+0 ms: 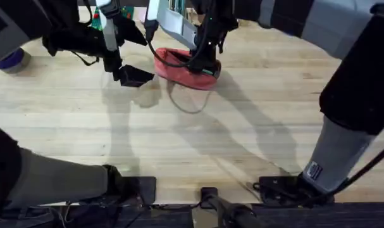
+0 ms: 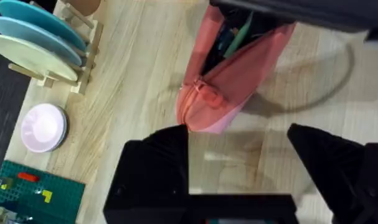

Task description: Unzip the bag, pick up the pens from the table one at a time and place them inside, then zip the bag closed.

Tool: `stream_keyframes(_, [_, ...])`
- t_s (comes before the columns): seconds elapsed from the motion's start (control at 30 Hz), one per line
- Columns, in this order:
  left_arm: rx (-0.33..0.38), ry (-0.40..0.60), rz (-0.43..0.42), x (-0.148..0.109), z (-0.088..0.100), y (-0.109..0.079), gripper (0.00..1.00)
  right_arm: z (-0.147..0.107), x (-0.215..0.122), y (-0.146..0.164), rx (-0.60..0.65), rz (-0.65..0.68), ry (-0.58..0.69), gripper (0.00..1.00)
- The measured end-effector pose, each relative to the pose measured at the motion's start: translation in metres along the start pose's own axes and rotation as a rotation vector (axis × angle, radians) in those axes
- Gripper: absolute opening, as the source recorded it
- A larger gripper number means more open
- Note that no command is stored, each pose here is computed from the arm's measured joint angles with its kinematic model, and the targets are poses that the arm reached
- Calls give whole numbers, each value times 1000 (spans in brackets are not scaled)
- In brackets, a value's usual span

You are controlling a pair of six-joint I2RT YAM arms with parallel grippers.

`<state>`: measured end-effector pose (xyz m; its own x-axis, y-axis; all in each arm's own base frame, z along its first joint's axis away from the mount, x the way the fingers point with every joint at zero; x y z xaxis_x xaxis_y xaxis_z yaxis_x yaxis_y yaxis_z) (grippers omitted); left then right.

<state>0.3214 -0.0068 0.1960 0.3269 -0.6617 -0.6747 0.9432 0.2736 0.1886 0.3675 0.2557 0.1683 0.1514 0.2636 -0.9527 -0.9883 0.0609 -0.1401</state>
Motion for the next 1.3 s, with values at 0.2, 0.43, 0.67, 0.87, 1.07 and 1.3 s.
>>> stream_keyframes(0.2, [0, 0, 0, 0, 0, 0, 993, 1, 0, -1, 9, -7, -6, 75])
stream_keyframes(0.43, [0, 0, 0, 0, 0, 0, 994, 2, 0, 0, 17, -4, -5, 505])
stream_keyframes(0.67, [0, 0, 0, 0, 0, 0, 994, 1, 0, 1, 32, 3, 1, 996])
stream_keyframes(0.87, [0, 0, 0, 0, 0, 0, 994, 1, 0, 1, 41, 3, 1, 996])
stream_keyframes(1.07, [0, 0, 0, 0, 0, 0, 993, 1, 0, 1, 52, 4, 1, 997])
stream_keyframes(1.3, [0, 0, 0, 0, 0, 0, 993, 1, 0, 1, 60, 4, 2, 996])
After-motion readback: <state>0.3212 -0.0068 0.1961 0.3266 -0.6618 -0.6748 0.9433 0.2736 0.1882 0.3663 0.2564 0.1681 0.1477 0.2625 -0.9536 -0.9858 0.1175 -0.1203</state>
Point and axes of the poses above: each hand's point on the last joint's axis, 136 mm out from that joint toward the fingers, its own x axis out along the fingers, its own y axis along the line the jaws close on, z = x × y, the point moved 8 cm from there along -x, back along the fingers, and after that the axes turned 2 degrees about -x, right-handed, at the moved point
